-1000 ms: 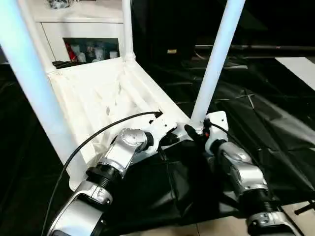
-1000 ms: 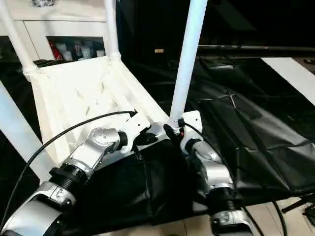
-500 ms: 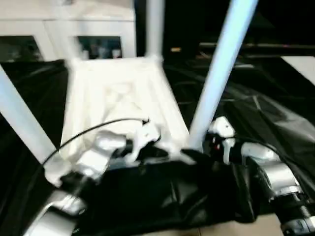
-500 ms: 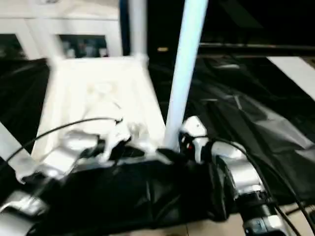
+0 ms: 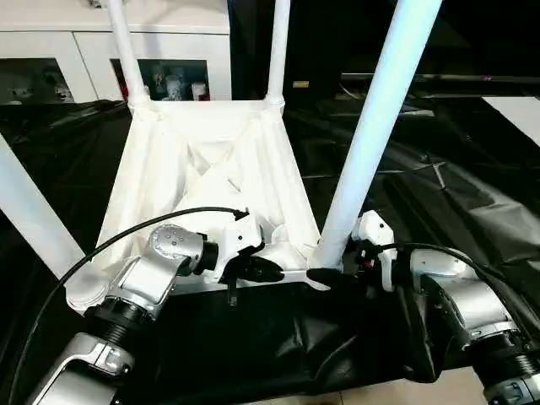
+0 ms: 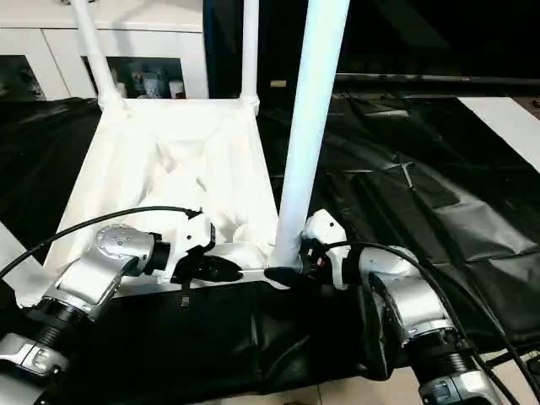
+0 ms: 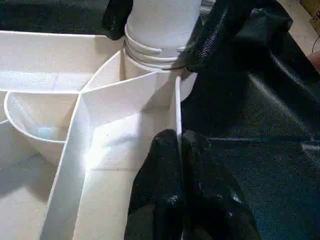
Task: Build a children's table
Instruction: Rotate leg to tighten
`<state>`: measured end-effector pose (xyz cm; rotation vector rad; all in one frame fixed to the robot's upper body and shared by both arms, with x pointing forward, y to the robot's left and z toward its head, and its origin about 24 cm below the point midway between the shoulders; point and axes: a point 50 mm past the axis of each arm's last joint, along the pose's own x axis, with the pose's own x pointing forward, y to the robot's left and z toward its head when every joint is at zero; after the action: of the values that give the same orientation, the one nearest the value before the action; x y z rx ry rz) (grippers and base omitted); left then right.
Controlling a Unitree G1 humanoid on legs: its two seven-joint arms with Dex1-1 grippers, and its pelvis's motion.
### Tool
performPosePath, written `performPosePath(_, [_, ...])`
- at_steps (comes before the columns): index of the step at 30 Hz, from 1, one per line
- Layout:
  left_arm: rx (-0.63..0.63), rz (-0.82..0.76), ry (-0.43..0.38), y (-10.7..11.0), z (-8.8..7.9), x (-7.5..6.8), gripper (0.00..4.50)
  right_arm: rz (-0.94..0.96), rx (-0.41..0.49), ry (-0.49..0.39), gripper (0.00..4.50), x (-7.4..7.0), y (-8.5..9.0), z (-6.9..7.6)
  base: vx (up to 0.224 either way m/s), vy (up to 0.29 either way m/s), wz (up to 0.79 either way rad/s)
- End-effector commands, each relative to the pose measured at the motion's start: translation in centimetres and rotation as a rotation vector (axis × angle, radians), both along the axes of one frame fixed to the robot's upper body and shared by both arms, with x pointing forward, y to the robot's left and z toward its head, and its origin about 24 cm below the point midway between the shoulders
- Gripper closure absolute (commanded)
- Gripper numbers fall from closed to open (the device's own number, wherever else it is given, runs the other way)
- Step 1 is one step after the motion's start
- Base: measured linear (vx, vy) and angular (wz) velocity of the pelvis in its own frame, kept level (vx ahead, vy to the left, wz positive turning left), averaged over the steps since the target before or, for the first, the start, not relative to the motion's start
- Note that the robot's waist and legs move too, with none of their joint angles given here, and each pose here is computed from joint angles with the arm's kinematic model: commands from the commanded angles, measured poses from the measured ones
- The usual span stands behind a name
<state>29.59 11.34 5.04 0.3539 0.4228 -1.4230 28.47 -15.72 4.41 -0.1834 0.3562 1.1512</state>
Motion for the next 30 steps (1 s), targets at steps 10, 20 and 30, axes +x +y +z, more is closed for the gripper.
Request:
performPosePath(10, [-0.040,-0.003,0.046,-0.5,-0.6,-0.6,4.50,-0.003,0.055,0.026,1.82,-0.4,0.1,-0.1,0.000,0.000,0.00])
performPosePath(20, [-0.014,0.297,-0.058,-4.5,-1.4,2.2,4.50,-0.558,0.073,0.038,1.83,2.1,1.5,-2.9,0.000,0.000,0.00])
performPosePath(30, [-0.008,0.307,-0.090,-9.1,-1.6,2.0,4.50,-0.759,0.153,0.056,1.83,3.5,5.4,-2.6,0.000,0.000,0.00])
